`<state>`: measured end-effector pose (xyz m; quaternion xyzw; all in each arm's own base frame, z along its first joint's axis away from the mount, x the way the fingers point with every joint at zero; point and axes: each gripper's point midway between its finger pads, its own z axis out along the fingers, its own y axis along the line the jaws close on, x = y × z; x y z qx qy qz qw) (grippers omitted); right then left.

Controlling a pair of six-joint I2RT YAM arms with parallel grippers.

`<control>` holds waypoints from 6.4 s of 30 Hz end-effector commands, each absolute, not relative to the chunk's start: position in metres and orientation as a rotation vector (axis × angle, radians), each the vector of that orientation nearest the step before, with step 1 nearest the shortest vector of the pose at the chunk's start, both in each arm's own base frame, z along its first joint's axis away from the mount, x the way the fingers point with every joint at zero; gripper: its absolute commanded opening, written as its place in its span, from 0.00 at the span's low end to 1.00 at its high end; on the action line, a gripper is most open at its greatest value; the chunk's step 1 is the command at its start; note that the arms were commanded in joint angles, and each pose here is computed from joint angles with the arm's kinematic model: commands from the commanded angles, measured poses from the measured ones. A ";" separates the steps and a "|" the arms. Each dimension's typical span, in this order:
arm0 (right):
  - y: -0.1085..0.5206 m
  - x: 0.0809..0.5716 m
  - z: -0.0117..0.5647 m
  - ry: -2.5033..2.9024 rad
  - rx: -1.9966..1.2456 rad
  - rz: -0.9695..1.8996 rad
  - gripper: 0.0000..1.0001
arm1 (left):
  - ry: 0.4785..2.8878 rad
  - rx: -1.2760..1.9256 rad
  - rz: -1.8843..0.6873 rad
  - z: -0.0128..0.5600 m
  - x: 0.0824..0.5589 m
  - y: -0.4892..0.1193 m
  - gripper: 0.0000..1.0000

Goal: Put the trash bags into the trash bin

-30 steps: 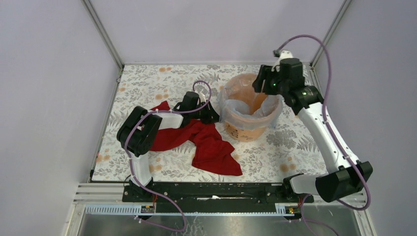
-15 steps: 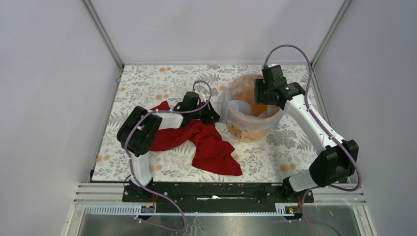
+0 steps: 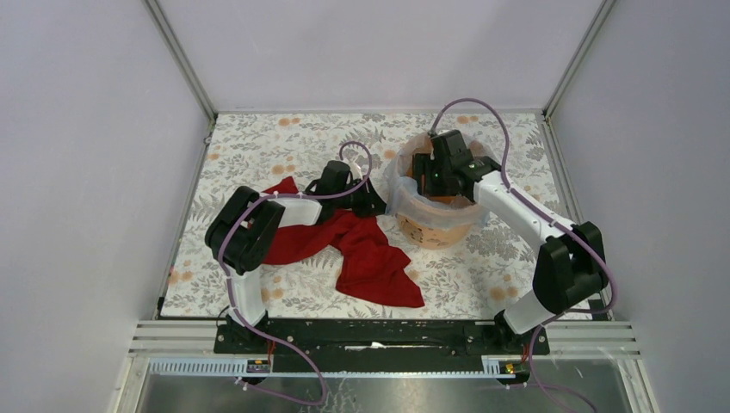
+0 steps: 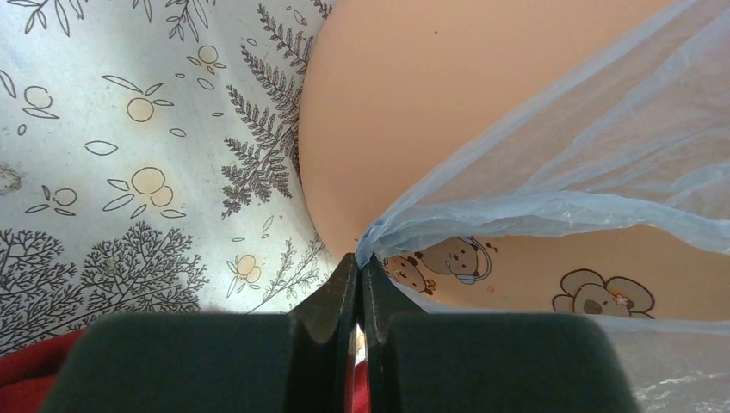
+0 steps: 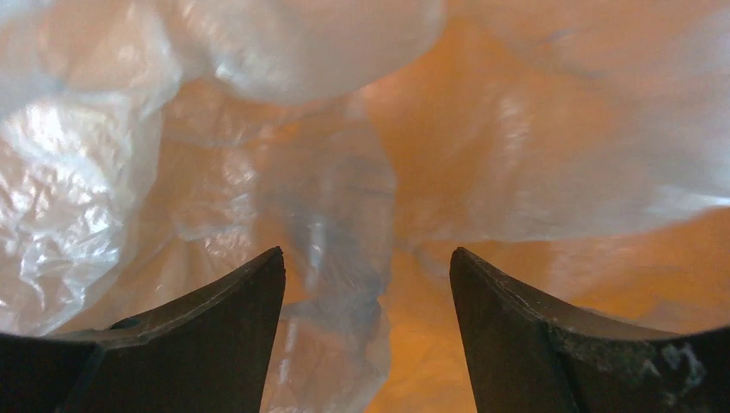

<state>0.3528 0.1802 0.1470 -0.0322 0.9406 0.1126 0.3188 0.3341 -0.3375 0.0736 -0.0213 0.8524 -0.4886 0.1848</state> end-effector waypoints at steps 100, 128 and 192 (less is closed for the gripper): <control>0.121 0.365 0.149 2.356 0.009 -0.040 0.87 | 2.337 0.020 -1.444 0.091 0.337 -0.367 0.11; 0.145 0.365 0.115 2.439 -0.002 0.057 0.92 | 2.336 0.113 -1.304 0.104 0.338 -0.352 0.27; 0.125 0.287 0.389 1.882 0.018 0.415 1.00 | 1.973 -0.107 -2.045 0.164 0.412 -0.518 0.80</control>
